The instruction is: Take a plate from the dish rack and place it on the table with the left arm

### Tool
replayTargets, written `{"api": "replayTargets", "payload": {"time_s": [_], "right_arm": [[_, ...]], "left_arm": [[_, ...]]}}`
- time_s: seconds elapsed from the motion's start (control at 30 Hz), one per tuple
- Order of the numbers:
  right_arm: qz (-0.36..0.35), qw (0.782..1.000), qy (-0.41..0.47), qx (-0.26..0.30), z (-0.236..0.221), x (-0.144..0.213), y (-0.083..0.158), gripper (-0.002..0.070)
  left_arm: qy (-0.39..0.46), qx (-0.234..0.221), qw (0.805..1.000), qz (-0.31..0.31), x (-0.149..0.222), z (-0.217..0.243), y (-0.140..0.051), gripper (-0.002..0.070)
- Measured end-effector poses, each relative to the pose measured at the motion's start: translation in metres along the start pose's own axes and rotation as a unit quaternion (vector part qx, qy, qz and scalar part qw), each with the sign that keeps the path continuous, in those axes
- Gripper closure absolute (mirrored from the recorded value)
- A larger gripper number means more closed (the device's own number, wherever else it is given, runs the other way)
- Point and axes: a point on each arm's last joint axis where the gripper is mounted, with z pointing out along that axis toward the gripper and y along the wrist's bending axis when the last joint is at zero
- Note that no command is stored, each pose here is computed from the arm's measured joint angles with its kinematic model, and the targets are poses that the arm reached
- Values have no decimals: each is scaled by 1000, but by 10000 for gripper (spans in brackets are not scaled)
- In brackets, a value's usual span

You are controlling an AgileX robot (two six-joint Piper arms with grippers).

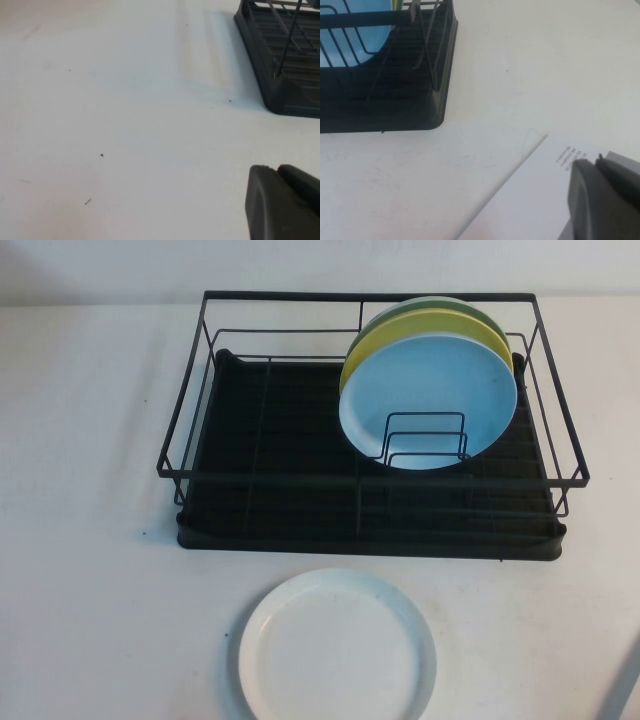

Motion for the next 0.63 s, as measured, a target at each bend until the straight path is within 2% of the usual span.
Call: {"api": "replayTargets", "payload": {"time_s": [0.47, 0.63], "right_arm": [[0, 1000, 0, 0, 0, 0, 0, 694], [0, 1000, 0, 0, 0, 0, 0, 694]], "left_arm": [[0, -1, 1000, -4, 0, 0, 0, 676], [0, -19, 1000, -9, 0, 0, 2, 676]]}}
